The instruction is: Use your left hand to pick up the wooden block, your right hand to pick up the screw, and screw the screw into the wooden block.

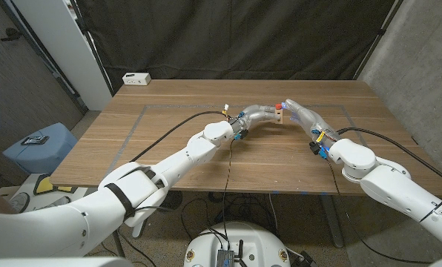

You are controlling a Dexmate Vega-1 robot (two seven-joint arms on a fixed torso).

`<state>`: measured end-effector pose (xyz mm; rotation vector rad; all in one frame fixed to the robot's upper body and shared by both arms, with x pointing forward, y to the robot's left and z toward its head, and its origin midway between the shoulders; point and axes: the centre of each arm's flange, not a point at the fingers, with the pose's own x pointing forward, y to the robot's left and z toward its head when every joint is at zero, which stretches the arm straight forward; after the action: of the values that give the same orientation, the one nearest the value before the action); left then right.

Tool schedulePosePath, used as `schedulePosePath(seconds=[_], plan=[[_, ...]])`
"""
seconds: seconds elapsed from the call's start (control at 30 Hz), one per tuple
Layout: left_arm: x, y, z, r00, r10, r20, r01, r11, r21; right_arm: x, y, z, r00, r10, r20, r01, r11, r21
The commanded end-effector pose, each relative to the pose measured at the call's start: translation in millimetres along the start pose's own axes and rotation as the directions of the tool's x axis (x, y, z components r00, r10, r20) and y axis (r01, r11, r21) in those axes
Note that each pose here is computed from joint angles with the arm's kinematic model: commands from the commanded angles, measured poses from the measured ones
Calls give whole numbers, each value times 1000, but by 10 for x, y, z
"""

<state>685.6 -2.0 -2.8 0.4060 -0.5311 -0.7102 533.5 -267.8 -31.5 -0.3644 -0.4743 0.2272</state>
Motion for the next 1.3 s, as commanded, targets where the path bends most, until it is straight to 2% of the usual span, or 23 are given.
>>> schedulePosePath(seconds=[0.03,1.3], plan=[[7,3,-1,1000,-4,0,4,1000,1,-17,37,6,1000,11,-4,-11,1000,-6],[-69,4,15,1000,-1,-2,1,1000,4,-90,170,10,1000,13,-7,-12,1000,7]])
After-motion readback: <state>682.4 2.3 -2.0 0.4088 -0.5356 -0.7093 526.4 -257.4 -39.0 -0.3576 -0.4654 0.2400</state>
